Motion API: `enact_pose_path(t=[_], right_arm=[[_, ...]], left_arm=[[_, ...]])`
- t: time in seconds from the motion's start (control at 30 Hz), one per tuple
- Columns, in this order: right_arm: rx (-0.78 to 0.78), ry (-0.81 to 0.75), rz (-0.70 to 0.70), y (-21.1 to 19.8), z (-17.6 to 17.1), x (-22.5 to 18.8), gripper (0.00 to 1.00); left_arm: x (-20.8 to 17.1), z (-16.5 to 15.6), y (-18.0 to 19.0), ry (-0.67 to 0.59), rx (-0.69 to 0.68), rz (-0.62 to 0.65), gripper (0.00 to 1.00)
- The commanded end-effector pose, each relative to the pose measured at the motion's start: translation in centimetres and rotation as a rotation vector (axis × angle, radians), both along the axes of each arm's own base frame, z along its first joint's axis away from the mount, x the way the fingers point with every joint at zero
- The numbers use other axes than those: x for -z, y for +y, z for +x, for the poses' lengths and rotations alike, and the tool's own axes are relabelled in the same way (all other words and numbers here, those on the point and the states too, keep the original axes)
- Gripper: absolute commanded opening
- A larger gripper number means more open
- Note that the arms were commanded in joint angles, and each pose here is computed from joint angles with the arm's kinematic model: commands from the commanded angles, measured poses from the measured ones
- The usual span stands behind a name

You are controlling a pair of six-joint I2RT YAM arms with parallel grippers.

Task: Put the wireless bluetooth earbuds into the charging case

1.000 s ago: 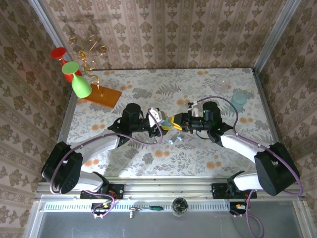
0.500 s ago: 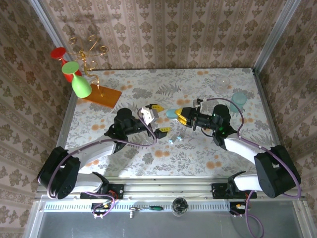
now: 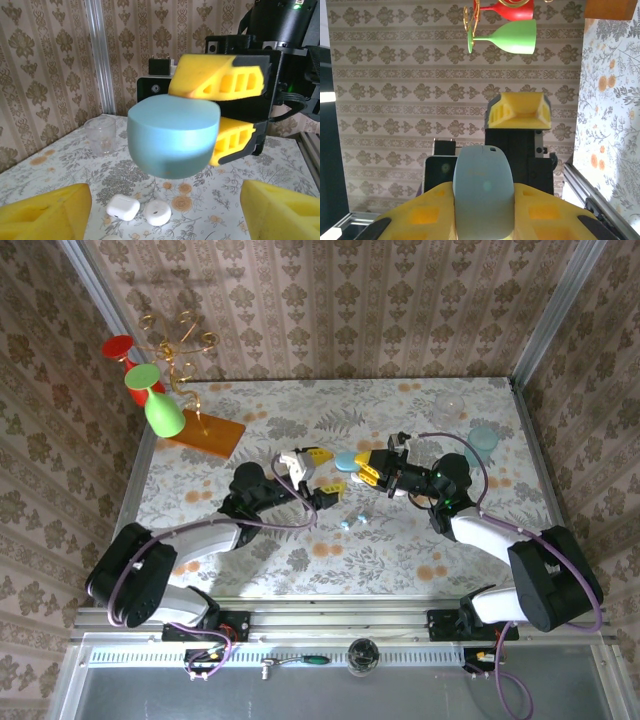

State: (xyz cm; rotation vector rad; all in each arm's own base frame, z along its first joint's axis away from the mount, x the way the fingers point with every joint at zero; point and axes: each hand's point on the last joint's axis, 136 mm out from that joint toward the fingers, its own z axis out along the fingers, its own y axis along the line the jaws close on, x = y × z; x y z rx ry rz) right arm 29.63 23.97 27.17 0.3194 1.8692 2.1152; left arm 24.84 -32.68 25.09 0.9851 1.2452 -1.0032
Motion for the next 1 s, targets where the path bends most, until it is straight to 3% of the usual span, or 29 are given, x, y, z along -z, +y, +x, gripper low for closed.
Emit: enact_pose_path(t=[0.0, 0.2, 0.97], right_arm=[[-0.038, -0.056, 0.02, 0.3, -0.6, -1.4, 0.13], [-0.043, -0.059, 0.02, 0.4, -0.8, -1.5, 0.13], [-0.049, -0.054, 0.013, 0.5, -0.9, -1.4, 0.13]], left_arm=[[-2.9, 0.3, -0.7, -0.051, 0.022, -0.086, 0.77], [-3.7, 0.3, -1.5, -0.079, 0.067, -0.111, 0.74], [-3.3, -0.9, -2.9, -0.062, 0.185, -0.106, 0.48]])
